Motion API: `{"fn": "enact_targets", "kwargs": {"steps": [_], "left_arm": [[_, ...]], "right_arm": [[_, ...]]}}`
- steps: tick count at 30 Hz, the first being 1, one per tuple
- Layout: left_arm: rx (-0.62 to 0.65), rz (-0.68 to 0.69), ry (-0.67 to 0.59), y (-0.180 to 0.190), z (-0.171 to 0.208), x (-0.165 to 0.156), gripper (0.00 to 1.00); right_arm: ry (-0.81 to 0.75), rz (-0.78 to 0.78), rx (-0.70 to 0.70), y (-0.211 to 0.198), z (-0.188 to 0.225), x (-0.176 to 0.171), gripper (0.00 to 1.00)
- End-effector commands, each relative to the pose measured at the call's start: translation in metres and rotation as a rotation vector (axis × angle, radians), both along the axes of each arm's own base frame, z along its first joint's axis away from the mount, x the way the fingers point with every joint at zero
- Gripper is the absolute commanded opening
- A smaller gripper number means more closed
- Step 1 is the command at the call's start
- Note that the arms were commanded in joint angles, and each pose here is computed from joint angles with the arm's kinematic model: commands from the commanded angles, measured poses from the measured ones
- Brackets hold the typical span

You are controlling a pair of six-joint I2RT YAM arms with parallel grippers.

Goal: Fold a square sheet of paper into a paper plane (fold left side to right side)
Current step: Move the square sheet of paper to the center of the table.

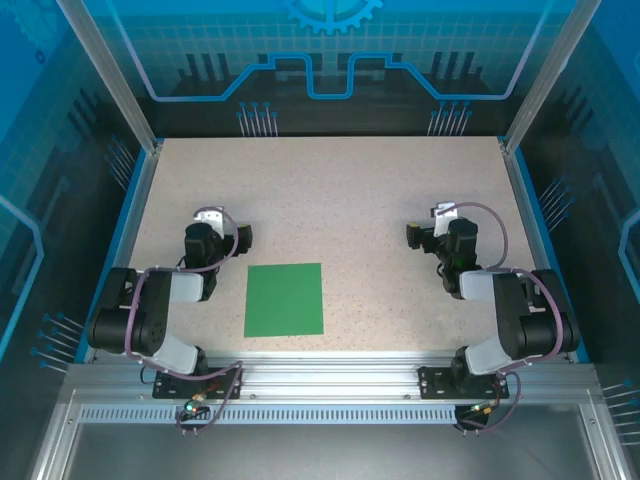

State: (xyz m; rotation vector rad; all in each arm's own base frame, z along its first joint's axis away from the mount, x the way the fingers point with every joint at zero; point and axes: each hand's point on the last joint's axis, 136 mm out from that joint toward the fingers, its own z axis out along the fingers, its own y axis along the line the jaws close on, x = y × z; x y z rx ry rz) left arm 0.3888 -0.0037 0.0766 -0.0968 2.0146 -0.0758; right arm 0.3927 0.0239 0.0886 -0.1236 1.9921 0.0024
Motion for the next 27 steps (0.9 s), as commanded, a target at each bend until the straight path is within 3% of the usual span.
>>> {"fn": "enact_targets", "kwargs": {"steps": [1, 23, 27], "left_arm": [[0.001, -0.023, -0.043, -0.0019, 0.0140, 0.0081, 0.99], [0.001, -0.023, -0.041, -0.0018, 0.0133, 0.0076, 0.99], [0.001, 0.037, -0.038, 0.0075, 0.0211, 0.0068, 0.99]], "right_arm": [[-0.018, 0.022, -0.004, 0.0044, 0.0048, 0.0047, 1.00], [-0.017, 0.035, 0.014, 0.0047, 0.0055, 0.0048, 1.00], [-0.020, 0.023, 0.022, 0.0012, 0.0061, 0.0043, 1.00]]}}
